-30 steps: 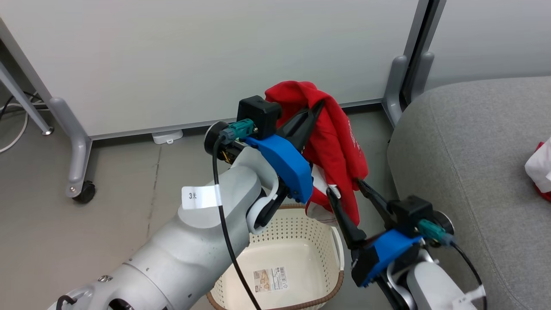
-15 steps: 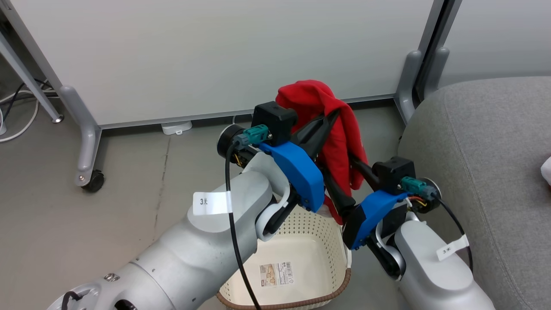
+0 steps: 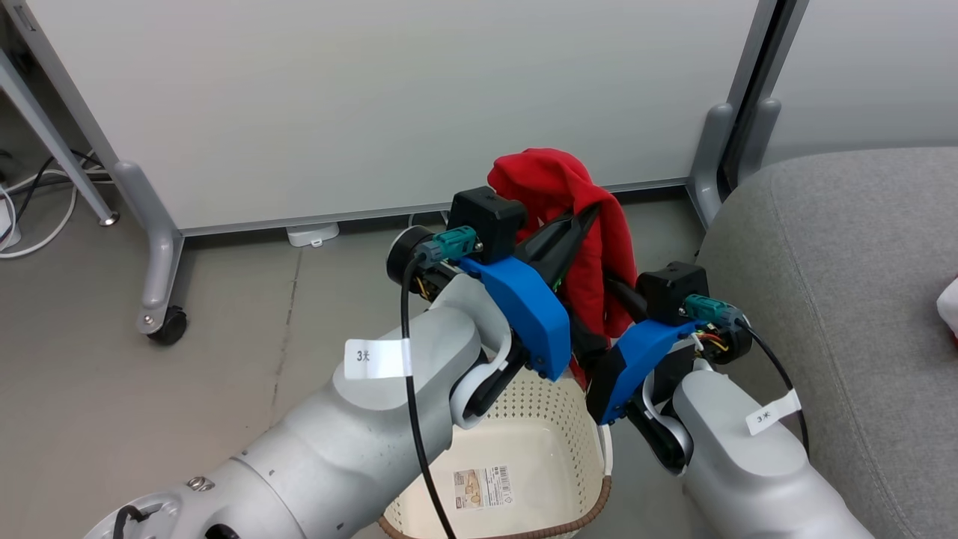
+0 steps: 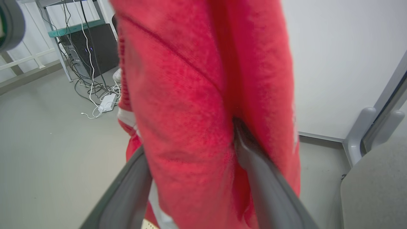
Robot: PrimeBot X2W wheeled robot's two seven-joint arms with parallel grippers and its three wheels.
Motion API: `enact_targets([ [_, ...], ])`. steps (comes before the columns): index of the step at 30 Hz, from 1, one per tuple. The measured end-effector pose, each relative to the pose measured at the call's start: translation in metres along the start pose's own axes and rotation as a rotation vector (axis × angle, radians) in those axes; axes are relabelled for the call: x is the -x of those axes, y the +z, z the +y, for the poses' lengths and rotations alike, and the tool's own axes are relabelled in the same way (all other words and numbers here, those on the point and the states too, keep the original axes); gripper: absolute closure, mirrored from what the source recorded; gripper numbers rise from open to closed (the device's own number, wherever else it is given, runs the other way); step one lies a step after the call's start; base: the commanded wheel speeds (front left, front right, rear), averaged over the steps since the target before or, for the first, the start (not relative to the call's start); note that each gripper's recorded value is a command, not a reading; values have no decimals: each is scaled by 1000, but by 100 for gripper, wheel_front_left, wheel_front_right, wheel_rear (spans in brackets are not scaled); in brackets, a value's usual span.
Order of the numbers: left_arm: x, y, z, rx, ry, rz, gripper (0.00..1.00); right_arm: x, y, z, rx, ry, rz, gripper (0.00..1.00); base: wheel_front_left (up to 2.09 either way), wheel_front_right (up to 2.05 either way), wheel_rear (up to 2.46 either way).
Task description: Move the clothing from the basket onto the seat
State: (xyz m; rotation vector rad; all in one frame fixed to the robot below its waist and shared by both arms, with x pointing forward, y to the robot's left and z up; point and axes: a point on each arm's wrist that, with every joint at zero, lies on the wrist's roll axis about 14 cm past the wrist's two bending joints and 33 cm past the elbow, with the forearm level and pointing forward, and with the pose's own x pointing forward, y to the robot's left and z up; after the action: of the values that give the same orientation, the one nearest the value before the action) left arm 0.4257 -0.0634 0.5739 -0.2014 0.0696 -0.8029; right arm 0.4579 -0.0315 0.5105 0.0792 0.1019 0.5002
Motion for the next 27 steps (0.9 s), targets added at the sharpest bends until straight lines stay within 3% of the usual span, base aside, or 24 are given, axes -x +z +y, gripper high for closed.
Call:
enact_targets([
  [1, 0, 0, -1, 1, -1, 0, 100, 0, 1, 1, 1, 2, -2, 3, 0, 0, 0],
  [3, 1, 0, -2, -1, -3, 1, 100, 0, 1, 2, 0, 5, 0, 100, 0, 0, 0],
  [25, -2, -4, 2, -2, 9, 13, 100, -1, -1, -3, -9, -4, 1, 100, 0, 0, 0],
  [26, -2, -4, 2, -4, 10, 12, 80, -1, 0, -3, -7, -3, 1, 100, 0, 0, 0],
  [27, -2, -4, 3, -10, 13, 14, 54, -2, 0, -3, -7, -3, 0, 100, 0, 0, 0],
])
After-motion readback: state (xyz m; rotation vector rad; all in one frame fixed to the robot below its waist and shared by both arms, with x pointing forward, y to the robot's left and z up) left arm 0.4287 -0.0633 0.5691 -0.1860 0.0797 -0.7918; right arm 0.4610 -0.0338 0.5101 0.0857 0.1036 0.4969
